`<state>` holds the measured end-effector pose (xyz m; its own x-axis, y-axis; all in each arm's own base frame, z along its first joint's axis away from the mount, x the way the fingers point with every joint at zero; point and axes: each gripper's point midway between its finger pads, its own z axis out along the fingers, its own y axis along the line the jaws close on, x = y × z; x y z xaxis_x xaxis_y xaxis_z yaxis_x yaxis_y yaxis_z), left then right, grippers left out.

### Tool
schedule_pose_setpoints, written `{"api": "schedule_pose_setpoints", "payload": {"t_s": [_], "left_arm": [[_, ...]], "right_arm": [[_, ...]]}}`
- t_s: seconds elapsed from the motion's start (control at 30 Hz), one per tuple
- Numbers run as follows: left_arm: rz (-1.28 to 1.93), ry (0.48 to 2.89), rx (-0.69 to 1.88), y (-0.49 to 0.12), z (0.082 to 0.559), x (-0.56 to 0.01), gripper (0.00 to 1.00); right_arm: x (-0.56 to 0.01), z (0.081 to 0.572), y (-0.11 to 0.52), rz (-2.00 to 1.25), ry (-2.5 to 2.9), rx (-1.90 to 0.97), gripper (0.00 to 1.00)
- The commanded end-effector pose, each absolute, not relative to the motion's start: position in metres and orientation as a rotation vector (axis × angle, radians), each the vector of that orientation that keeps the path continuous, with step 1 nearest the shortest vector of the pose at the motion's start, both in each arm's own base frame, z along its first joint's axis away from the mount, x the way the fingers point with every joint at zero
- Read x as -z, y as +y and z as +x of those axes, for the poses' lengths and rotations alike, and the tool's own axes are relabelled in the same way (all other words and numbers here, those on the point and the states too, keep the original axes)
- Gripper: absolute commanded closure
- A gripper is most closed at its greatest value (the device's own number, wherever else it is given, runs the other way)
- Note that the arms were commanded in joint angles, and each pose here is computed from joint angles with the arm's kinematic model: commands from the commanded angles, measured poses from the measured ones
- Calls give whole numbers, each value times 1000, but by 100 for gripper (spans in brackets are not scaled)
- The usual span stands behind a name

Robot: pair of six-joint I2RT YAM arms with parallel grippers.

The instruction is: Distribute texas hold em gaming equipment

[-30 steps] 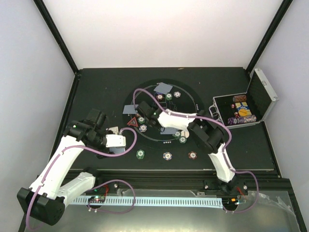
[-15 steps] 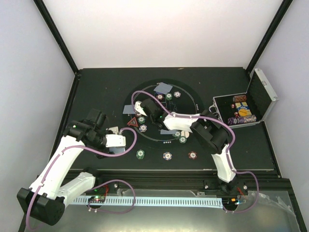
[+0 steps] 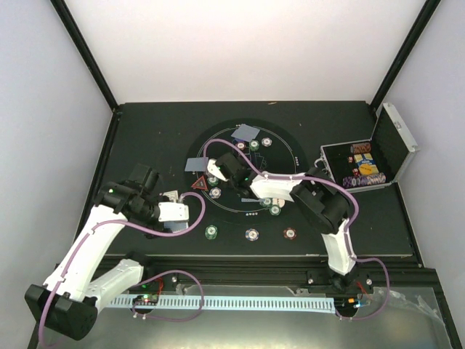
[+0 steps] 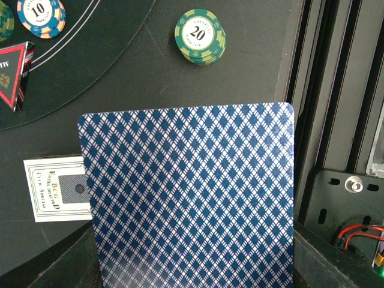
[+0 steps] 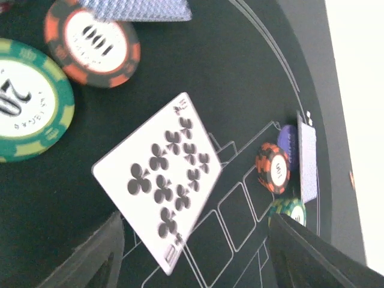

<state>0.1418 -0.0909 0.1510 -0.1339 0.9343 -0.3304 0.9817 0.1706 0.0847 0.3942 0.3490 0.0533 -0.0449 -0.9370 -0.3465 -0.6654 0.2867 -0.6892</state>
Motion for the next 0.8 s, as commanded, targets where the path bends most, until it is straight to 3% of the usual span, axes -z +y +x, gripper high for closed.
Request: {"api": "schedule_pose_setpoints", "payload": {"t_s": [0.0, 0.13, 0.17, 0.4, 0.5, 0.63, 0.77], "left_arm": [[1814, 2122, 191, -91, 142, -165, 98], [1817, 2123, 184, -90, 142, -166, 98], [1816, 2124, 184, -90, 142, -166, 98], [1810, 2106, 207, -93, 141, -170, 99], [1809, 2092, 225, -96, 140, -172, 98], [1805, 2089, 229, -97, 140, -173, 98], [1803, 2088, 224, -96, 140, -174, 98]], "right_arm": [[-100, 391, 354, -1338, 1796, 323, 26], [-121, 382, 350, -1299, 1819, 264, 2], [-126, 381, 347, -1278, 1831, 262, 0], [-213, 399, 305, -697, 2003, 71, 0], [-230, 404, 292, -441, 2171, -240, 0], [-240, 380, 302, -381, 2220, -832, 0], [-238, 371, 274, -145, 2226, -1005, 0]]}}
